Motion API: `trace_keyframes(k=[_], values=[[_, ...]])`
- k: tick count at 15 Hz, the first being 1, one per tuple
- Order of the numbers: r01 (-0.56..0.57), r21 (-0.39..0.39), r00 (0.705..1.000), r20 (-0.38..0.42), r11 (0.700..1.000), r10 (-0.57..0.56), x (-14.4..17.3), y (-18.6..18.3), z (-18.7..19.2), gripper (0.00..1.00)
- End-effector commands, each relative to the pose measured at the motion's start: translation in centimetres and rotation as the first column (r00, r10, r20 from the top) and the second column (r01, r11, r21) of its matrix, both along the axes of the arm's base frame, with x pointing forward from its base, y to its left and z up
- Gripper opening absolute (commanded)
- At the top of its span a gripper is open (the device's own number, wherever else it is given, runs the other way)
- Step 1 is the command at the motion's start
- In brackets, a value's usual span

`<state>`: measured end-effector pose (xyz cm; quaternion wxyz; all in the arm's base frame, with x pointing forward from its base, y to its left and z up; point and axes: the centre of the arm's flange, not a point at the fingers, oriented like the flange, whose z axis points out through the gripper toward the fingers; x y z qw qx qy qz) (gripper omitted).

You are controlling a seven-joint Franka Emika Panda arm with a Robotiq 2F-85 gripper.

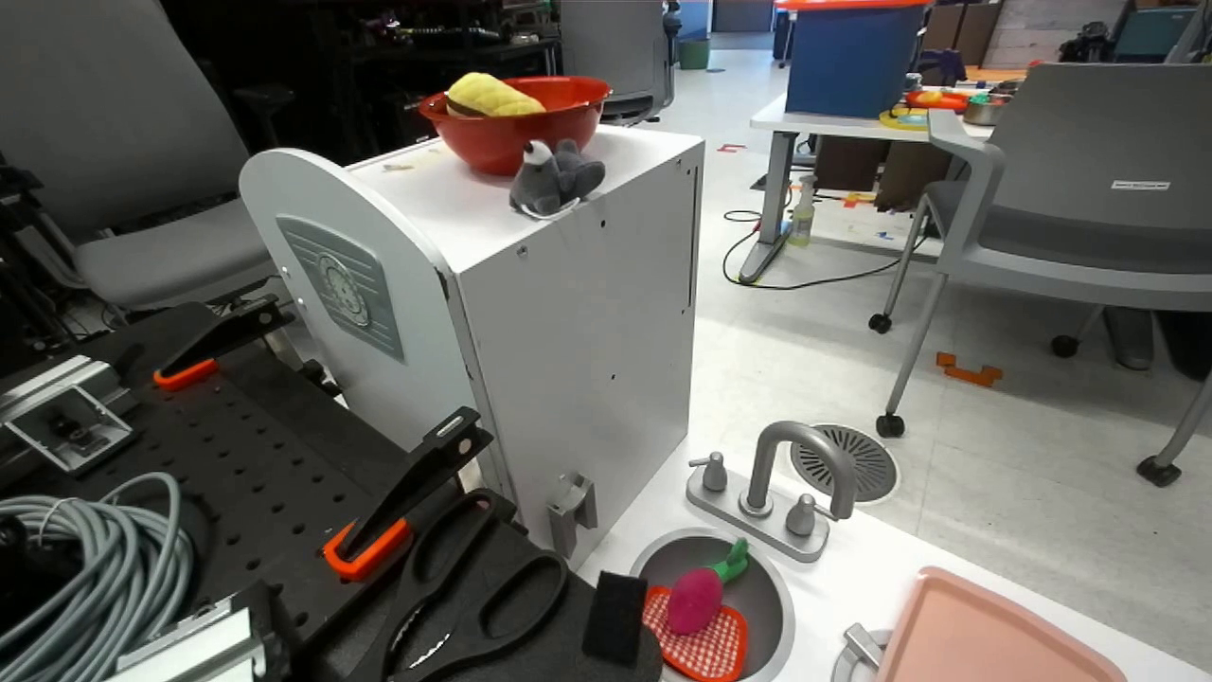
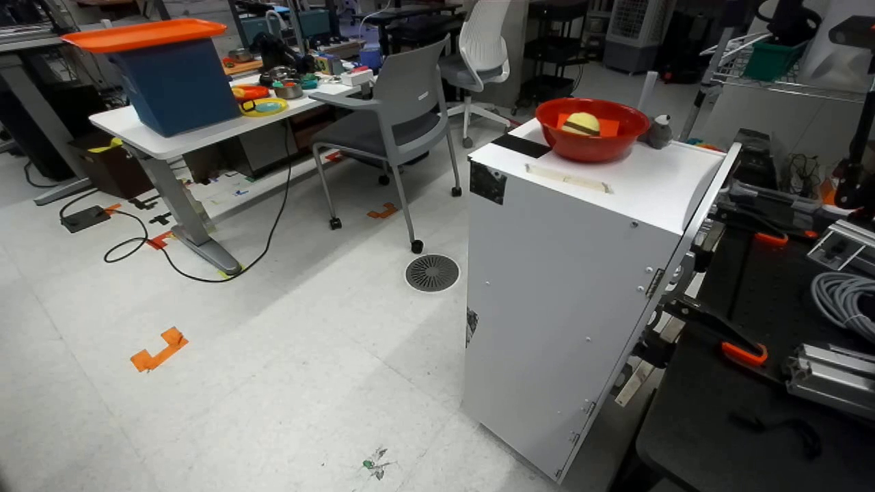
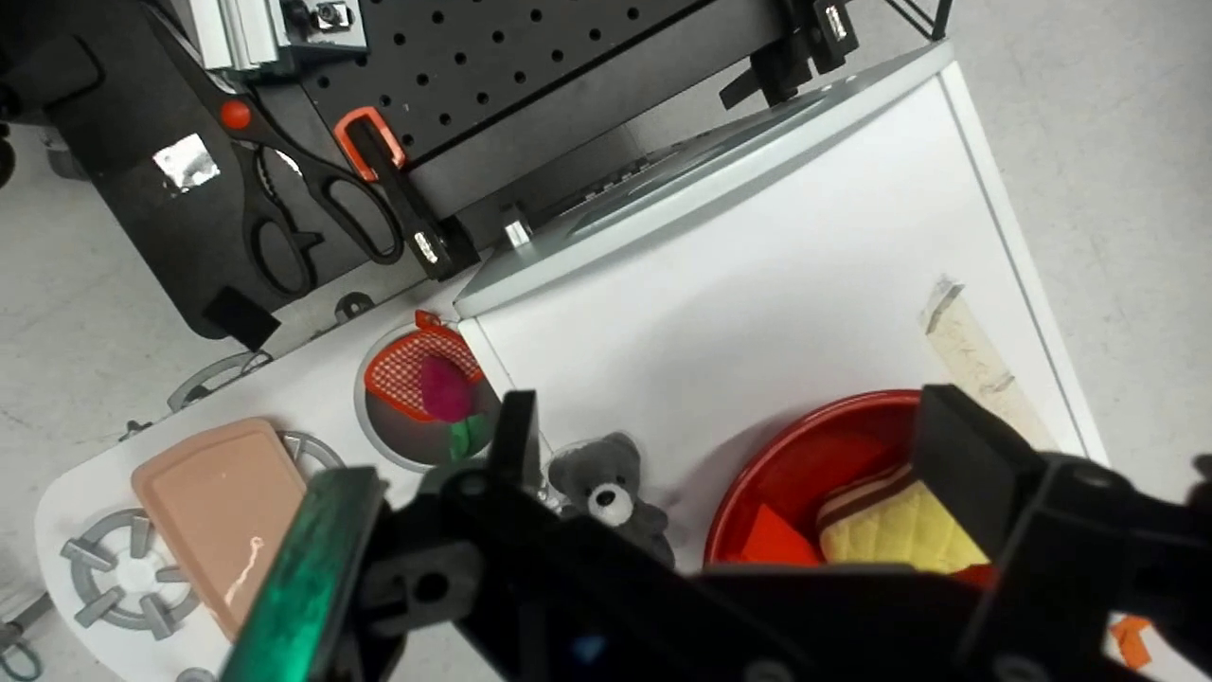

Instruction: Remove the yellow plushy from the red bowl and put it on top of the shelf

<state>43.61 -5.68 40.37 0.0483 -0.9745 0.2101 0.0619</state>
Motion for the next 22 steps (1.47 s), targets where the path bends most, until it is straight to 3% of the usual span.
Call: trace_keyframes(k=[1,4,10,16,18,22], values=[[-0.046,-0.028,0.997,0.058,0.999,0.048,1.3,-0.2,0.0,1.0],[-0.092,-0.032,0.99,0.104,0.995,0.095,1.7,0.0,0.0,1.0],[-0.185,-0.029,0.976,0.113,0.982,0.187,2.5,1.3,-0.9,1.0],[-0.167,-0.022,0.981,0.092,0.986,0.168,2.0,1.2,-1.1,1.0],[-0.167,-0.056,0.983,0.066,0.984,0.17,1.9,1.5,-1.5,1.0],[-0.164,-0.038,0.986,0.003,0.986,0.164,4.0,0.6,-3.1,1.0]])
